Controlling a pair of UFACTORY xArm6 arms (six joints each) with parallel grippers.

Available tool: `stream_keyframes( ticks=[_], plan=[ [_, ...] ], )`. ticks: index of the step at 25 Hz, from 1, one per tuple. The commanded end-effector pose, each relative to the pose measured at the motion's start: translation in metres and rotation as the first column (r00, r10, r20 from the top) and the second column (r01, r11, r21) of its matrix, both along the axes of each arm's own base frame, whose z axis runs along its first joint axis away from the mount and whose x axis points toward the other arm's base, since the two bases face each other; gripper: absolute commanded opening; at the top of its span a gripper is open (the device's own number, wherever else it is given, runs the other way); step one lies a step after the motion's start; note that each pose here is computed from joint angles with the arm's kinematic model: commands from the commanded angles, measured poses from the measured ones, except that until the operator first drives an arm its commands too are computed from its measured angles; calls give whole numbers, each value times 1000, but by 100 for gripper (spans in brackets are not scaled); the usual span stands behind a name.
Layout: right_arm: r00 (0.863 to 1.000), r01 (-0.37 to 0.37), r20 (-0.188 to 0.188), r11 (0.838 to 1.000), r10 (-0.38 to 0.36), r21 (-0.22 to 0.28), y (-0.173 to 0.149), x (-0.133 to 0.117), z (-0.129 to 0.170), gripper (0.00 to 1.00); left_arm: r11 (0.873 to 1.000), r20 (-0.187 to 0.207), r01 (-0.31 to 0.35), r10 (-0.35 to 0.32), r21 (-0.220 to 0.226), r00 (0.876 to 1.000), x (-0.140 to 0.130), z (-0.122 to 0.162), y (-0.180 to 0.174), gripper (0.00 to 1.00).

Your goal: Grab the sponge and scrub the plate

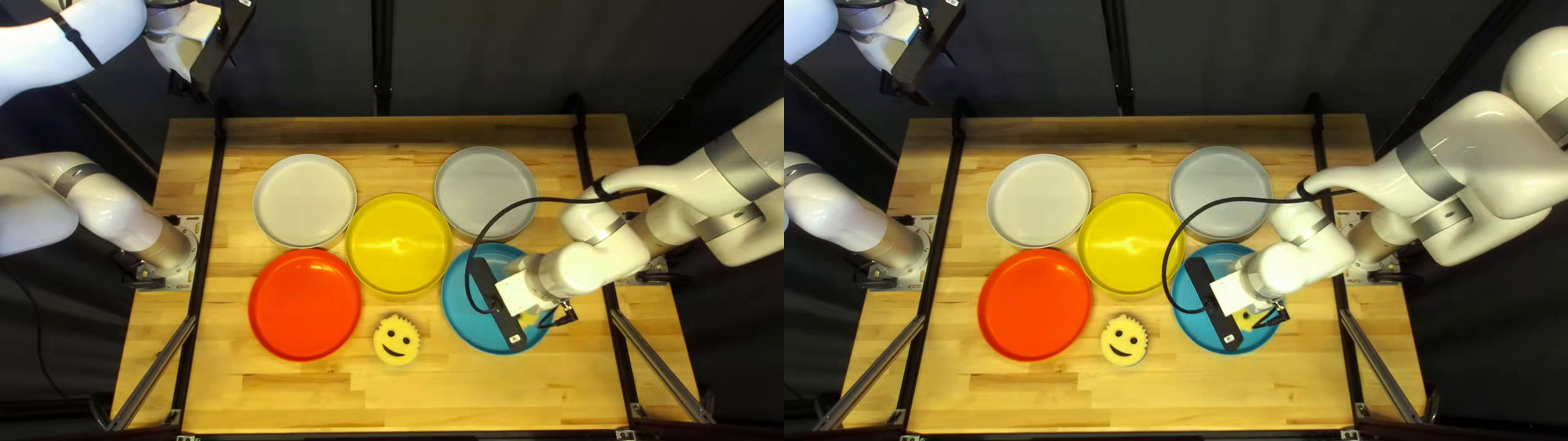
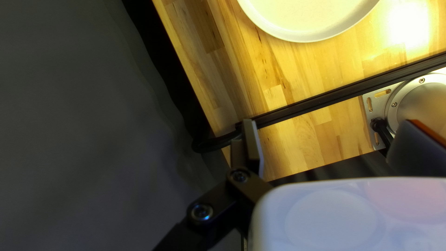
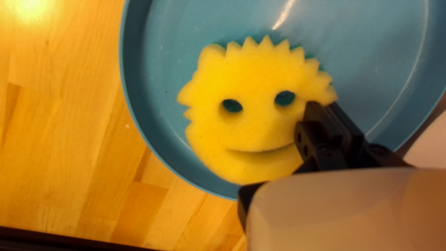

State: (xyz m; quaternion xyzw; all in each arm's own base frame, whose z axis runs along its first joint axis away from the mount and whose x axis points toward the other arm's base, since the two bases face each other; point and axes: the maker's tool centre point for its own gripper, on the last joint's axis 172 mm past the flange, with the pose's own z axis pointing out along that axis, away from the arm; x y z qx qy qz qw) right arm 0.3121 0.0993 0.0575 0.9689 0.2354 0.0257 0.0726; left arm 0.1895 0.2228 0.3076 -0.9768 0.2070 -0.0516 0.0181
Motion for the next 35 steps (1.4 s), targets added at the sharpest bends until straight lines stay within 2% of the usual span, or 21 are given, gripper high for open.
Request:
stream_keyframes(
  ticks=[1,7,11,14,24,35],
  plan=[
    [1000,14,18,1000,-14,10,-21,17,1,0,1000,0,0,0,0,1000,0,0,0,100],
    [999,27,36,1000,-27,17,-40,36,4,0,1000,0,0,0,0,1000,0,0,0,100],
    [999,5,43,1000,-5,11,-68,44,-3,0,1000,0,0,0,0,1000,0,0,0,100],
    [999,-25,46,1000,25,3,-69,45,-5,0,1000,0,0,0,0,1000,0,0,0,100],
    [990,-125,68,992,125,-1,-54,14,-1,0,1000,0,0,0,0,1000,0,0,0,100],
    [985,-159,74,987,158,9,-34,-10,-4,0,1000,0,0,0,0,1000,0,0,0,100]
  ],
)
